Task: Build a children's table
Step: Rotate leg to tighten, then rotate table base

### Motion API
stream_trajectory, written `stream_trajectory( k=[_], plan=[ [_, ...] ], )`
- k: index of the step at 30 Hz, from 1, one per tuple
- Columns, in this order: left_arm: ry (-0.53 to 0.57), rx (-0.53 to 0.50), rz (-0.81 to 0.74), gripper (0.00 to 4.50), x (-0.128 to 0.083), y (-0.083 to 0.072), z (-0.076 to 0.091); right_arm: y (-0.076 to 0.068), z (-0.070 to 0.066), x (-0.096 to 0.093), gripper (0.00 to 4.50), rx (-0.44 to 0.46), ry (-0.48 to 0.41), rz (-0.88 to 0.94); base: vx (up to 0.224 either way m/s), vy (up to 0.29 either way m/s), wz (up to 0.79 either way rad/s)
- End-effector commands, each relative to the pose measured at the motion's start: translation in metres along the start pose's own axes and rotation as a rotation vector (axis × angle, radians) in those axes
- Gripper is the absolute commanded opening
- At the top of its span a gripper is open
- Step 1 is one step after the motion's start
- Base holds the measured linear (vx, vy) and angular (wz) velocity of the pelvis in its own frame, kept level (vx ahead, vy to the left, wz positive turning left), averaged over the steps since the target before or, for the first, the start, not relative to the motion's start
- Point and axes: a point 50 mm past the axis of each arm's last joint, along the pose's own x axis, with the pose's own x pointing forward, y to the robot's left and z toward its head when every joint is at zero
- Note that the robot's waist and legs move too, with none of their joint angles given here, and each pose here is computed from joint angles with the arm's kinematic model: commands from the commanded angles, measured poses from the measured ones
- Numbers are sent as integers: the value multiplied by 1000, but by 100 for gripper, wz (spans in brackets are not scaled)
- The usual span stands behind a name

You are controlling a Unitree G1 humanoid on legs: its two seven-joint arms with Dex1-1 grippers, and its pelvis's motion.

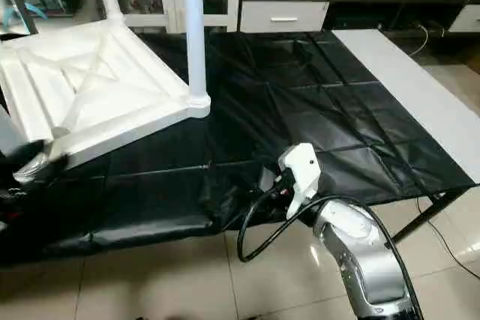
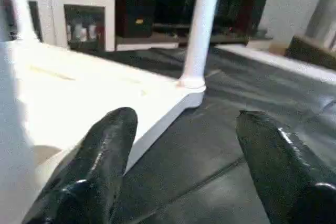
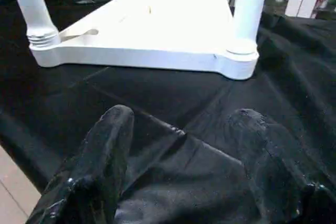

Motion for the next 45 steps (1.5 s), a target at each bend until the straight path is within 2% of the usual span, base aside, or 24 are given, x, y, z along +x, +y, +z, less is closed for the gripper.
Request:
stream_trajectory(
  k=[1,3,8,14,17,18,23,27,31,35,39,44,45],
  plan=[
    [22,30,12,396,-6,6,-1,-5,3,-2,318,-8,-12,-11,0,0,0],
    [18,42,71,418,-14,21,3,-7,3,-2,318,-11,-10,-17,0,0,0],
    [38,50,97,447,-23,32,4,-7,2,-2,318,-20,-2,-12,0,0,0],
    [14,78,143,447,-23,43,11,-4,-1,-3,318,-23,29,35,0,0,0],
    [-21,78,159,447,-17,48,16,4,-1,-4,318,-4,33,115,0,0,0],
    [-46,57,125,447,-6,45,20,13,1,-4,318,5,25,181,0,0,0],
    [-80,1,48,447,14,33,28,23,5,-1,318,24,-3,252,0,0,0],
    [-12,29,66,447,37,30,24,29,6,0,318,21,-10,283,0,0,0],
    [17,67,80,447,45,27,23,29,6,0,318,21,-7,285,0,0,0],
    [-13,-9,-10,447,48,9,27,29,6,-3,318,19,-5,279,0,0,0],
    [-2,26,-31,447,56,2,27,27,6,-4,318,15,0,271,0,0,0],
    [20,49,-158,447,83,-36,27,26,6,-3,318,3,2,271,0,0,0],
    [18,49,-162,447,84,-37,27,26,6,-2,318,3,2,271,0,0,0]
  ],
)
